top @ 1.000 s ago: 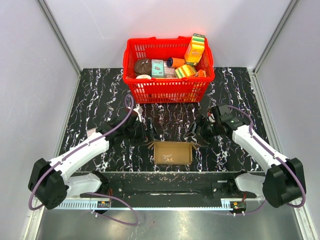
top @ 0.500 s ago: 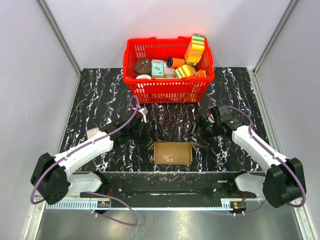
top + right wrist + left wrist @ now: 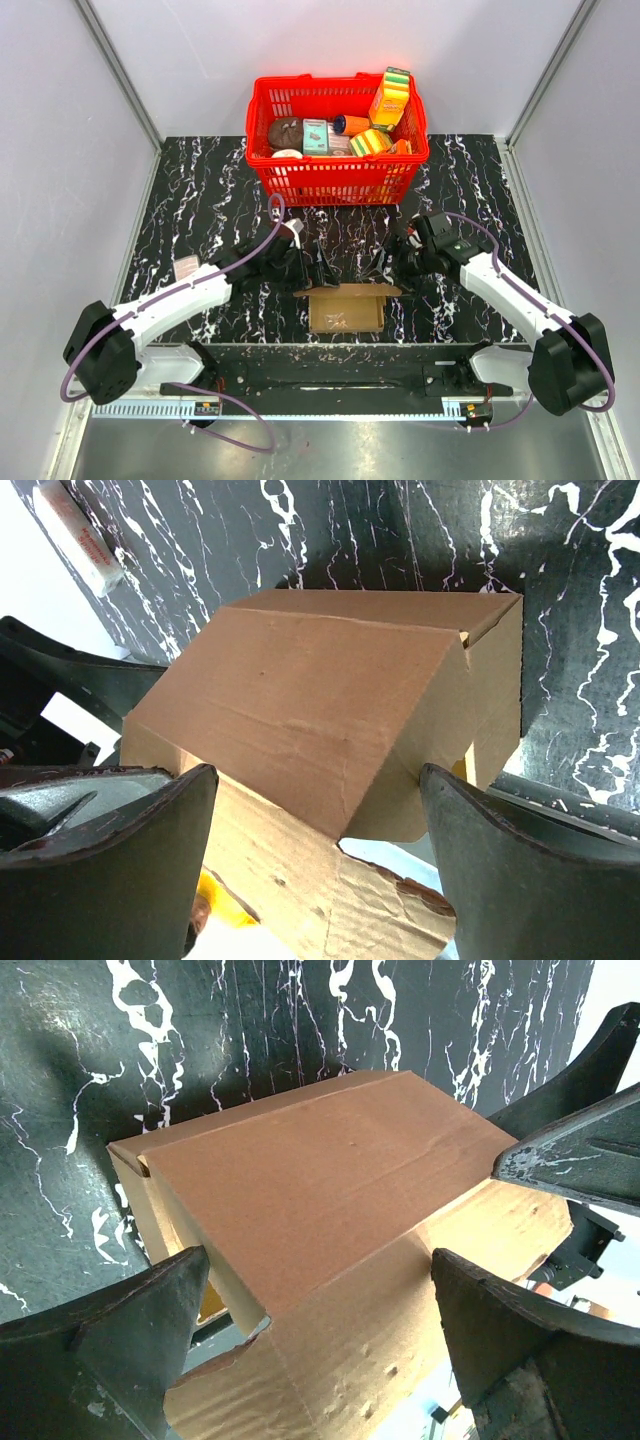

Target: Fold the paper box

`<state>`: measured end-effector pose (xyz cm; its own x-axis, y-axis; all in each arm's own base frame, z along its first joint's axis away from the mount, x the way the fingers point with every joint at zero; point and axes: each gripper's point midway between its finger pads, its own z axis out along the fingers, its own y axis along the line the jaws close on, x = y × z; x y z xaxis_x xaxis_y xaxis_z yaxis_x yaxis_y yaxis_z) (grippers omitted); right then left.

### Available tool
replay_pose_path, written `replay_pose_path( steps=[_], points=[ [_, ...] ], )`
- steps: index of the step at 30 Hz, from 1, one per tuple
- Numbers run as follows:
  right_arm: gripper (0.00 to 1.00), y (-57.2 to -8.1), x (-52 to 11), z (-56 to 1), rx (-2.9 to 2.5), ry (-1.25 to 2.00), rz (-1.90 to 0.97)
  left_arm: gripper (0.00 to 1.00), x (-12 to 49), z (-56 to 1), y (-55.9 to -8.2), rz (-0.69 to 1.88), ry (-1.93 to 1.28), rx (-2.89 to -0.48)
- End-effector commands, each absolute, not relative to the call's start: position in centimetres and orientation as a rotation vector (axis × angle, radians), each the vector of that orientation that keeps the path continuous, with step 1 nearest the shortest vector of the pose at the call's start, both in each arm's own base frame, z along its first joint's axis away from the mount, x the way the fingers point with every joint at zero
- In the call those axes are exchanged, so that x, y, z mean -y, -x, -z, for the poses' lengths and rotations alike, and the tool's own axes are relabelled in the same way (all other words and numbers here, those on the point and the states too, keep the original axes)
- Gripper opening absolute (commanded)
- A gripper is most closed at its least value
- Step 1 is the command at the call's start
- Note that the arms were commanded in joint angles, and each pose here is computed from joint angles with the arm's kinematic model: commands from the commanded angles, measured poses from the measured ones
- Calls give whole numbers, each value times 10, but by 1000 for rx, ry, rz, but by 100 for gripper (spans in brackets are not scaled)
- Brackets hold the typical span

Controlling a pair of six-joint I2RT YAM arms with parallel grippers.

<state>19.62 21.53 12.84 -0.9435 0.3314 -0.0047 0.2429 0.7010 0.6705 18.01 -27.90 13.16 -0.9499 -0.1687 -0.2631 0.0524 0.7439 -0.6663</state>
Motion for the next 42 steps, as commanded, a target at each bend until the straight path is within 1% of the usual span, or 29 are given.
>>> replay_pose_path(
  steps=[1,14,27,42],
  points=[
    [88,-199,-226,-133,-2752,-452,-1103,99,295,-145,-179,1114,70,-2595],
    [86,-198,-228,-138,-2743,-431,-1113,99,295,-143,-176,1126,62,-2595],
    [88,-202,-223,-147,-2772,-354,-1025,99,297,-143,-175,1140,26,-2592],
    [88,-203,-226,-154,-2787,-326,-1038,99,298,-144,-176,1140,15,-2583]
  ],
)
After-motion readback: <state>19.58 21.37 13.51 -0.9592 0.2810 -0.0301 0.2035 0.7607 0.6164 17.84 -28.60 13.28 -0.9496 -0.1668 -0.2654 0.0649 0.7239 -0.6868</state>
